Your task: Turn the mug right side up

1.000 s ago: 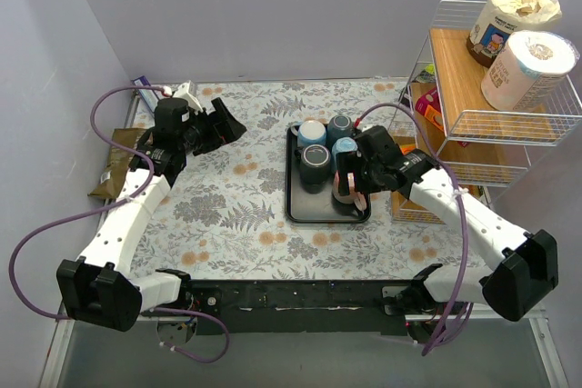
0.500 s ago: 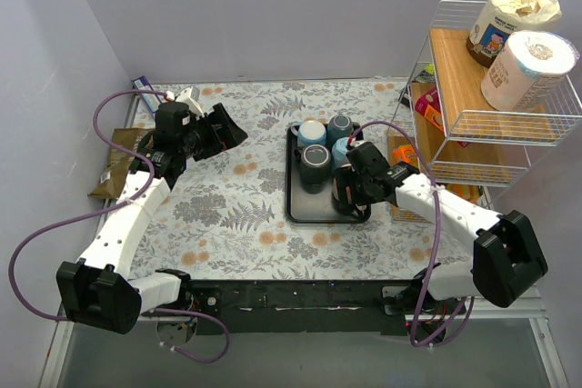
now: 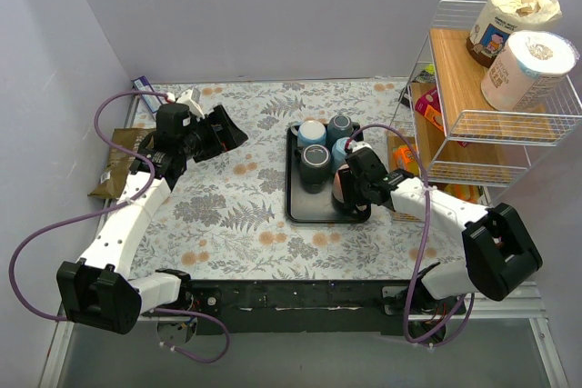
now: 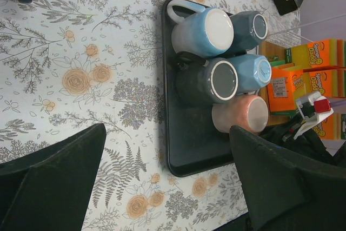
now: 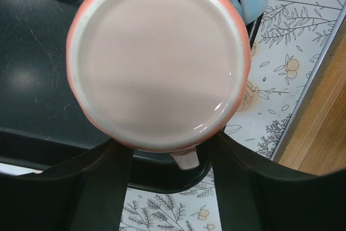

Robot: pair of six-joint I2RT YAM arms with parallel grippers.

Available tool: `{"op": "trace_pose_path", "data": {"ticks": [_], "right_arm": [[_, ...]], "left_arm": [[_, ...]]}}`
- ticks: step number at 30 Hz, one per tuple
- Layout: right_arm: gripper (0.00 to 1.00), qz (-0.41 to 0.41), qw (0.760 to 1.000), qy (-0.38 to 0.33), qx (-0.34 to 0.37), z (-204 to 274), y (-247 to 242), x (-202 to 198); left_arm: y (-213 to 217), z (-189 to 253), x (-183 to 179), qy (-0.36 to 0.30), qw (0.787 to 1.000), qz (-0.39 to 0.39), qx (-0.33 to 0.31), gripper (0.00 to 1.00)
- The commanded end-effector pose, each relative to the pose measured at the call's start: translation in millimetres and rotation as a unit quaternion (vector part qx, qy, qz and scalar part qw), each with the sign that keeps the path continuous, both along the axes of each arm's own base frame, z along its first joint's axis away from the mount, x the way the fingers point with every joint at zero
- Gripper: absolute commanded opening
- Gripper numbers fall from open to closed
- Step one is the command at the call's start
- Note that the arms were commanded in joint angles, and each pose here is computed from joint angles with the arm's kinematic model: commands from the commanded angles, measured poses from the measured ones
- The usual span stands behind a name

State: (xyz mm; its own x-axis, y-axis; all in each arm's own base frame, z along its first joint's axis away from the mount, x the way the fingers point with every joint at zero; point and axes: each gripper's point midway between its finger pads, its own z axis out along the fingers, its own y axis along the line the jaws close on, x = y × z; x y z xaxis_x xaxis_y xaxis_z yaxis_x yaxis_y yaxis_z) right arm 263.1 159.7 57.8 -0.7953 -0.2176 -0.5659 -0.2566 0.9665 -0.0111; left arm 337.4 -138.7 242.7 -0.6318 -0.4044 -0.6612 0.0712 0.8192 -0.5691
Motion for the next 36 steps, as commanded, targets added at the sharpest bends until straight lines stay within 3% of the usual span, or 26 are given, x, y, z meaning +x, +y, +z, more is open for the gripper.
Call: {"op": "trace_pose_path", "data": {"ticks": [1, 6, 7, 11, 15, 21, 30, 36], "right_arm": [[0.59, 0.004, 1.0, -0.03, 0.007, 3.5, 3.2, 14.1], [0.48, 0.0, 0.999, -0.038, 0.004, 5.8, -0.1, 14.7], [0.32, -0.008, 0.999, -0.039, -0.007, 4.7, -5.0, 14.7], [0.02, -0.005, 0.999, -0.03, -0.018, -0.4, -8.5, 12.9], [0.01, 0.011, 1.0, -0.023, -0.016, -2.7, -6.7, 8.4], [0.01, 0.059, 0.997, -0.032, 0.041, 23.3, 13.6, 1.3], [0.01, 0.094, 0.977, -0.082, 0.171, 127.4, 47.6, -6.7], [0.01, 0.113, 0.944, -0.111, 0.29, 207.4, 82.0, -7.4]], "left_arm": [[3.2, 5.3, -10.4, -0.004, 1.0, 0.0, -0.003, 0.98], [4.4, 1.4, -13.6, 0.0, 1.0, 0.005, -0.005, 0.98], [4.4, 0.4, -14.4, 0.002, 1.0, 0.006, -0.007, 0.98], [3.3, -1.4, -17.9, 0.005, 1.0, 0.006, -0.015, 0.98], [2.4, 0.0, -21.5, 0.005, 1.0, 0.006, -0.022, 0.98], [-0.1, 3.0, -27.1, 0.002, 0.999, 0.0, -0.032, 0.98], [-11.0, 12.4, -33.7, -0.01, 0.998, -0.024, -0.065, 0.98], [-37.6, 37.2, -51.1, -0.056, 0.985, -0.117, -0.117, 0.98]]}}
